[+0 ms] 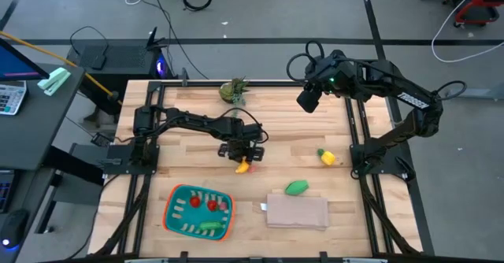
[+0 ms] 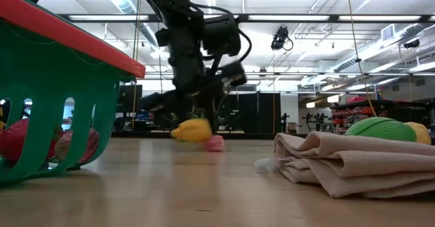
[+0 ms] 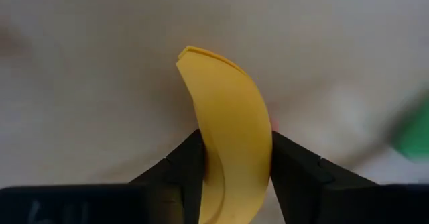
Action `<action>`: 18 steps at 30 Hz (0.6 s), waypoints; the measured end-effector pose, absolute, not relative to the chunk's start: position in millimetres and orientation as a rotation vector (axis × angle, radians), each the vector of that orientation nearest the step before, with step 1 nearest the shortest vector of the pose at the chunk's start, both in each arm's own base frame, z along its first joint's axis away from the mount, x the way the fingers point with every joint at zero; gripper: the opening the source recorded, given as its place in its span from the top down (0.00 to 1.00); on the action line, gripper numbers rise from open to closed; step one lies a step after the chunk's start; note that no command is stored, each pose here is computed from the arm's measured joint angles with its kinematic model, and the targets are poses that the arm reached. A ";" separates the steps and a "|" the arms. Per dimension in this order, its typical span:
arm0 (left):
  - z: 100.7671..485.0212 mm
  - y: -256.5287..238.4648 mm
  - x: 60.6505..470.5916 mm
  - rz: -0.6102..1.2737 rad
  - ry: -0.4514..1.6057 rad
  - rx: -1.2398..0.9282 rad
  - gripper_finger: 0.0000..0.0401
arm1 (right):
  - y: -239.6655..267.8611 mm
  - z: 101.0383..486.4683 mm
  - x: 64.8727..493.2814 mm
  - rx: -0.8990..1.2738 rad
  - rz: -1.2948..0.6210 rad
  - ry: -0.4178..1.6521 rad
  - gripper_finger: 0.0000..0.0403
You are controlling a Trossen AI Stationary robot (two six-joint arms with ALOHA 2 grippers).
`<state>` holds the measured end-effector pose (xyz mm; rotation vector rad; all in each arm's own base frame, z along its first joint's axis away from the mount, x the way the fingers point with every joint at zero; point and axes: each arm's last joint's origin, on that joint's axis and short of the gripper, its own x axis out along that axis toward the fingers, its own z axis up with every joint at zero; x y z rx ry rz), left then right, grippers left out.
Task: Pick and placing Produce into tupperware
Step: Put the yellow banana into the blue basket
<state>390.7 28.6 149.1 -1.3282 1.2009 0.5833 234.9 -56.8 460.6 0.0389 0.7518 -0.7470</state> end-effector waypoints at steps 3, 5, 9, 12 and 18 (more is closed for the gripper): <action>153.8 26.2 399.2 0.404 1.182 -1.380 0.61 | -56.8 460.6 234.9 0.038 -0.747 0.752 0.56; 157.8 24.5 404.8 0.274 1.162 -1.389 0.62 | -56.9 460.5 234.9 0.038 -0.747 0.753 0.56; 162.8 21.9 409.2 0.106 1.170 -1.432 0.65 | -56.8 460.6 234.9 0.038 -0.747 0.753 0.56; 166.2 18.6 410.9 -0.006 1.182 -1.440 0.65 | -56.8 460.5 234.9 0.025 -0.741 0.758 0.56; 176.7 -0.1 408.0 -0.218 1.265 -1.449 0.62 | -56.9 460.5 234.9 0.015 -0.737 0.762 0.56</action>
